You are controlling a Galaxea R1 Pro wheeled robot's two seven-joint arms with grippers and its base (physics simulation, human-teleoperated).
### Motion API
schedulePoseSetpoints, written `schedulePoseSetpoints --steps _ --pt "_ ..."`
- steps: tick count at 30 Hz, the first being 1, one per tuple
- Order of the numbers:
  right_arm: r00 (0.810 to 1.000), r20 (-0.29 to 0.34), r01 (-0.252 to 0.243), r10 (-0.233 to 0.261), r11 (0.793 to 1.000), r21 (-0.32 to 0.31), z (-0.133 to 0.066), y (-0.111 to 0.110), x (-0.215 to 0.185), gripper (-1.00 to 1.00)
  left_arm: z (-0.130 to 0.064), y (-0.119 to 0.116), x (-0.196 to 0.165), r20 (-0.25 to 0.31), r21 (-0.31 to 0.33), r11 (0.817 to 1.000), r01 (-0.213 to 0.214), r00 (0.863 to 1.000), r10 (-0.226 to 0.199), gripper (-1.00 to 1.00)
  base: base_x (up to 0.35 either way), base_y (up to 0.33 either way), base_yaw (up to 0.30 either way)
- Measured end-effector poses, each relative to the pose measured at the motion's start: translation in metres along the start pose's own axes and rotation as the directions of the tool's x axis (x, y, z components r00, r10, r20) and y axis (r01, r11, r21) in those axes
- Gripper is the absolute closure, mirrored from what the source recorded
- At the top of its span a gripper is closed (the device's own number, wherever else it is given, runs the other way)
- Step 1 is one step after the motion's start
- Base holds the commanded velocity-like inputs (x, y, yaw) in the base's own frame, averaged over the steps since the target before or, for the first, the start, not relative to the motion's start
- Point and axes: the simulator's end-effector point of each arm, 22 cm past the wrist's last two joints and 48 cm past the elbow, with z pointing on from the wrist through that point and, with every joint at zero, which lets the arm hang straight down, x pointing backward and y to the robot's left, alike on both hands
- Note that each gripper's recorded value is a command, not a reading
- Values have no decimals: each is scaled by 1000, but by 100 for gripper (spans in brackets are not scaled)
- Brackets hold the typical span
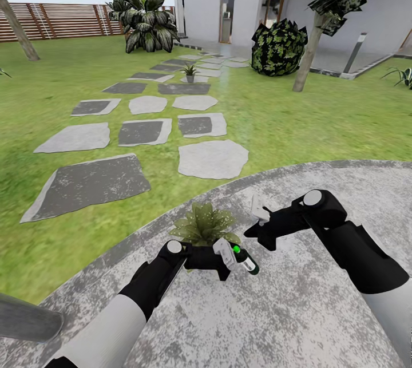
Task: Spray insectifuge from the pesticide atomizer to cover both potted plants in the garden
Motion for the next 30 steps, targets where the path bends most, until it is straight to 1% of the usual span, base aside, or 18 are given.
schedulePoseSetpoints --steps 4,9,15,19,25,30 --pt "1000 9 2 -2 1000 -5 2 2 -5 100 0 1 -2 8 -3 1000 2 1000 -2 100 0 0 0" --pt "1000 14 4 -4 1000 -8 3 3 -7 100 -1 1 -11 35 -5 1000 10 999 -10 100 0 0 0" --pt "1000 15 4 -4 1000 -8 4 3 -8 100 -1 2 -14 43 -9 1000 12 999 -11 100 0 0 0" --pt "1000 14 4 -4 1000 -7 4 3 -7 100 -3 4 -28 72 -16 1000 -5 997 7 100 0 0 0" --pt "1000 13 4 -4 1000 -6 4 3 -7 100 -4 5 -35 83 -17 1000 -12 996 14 100 0 0 0" --pt "1000 13 4 -4 1000 -5 4 3 -7 100 -6 5 -45 97 -19 999 -29 995 31 100 0 0 0"
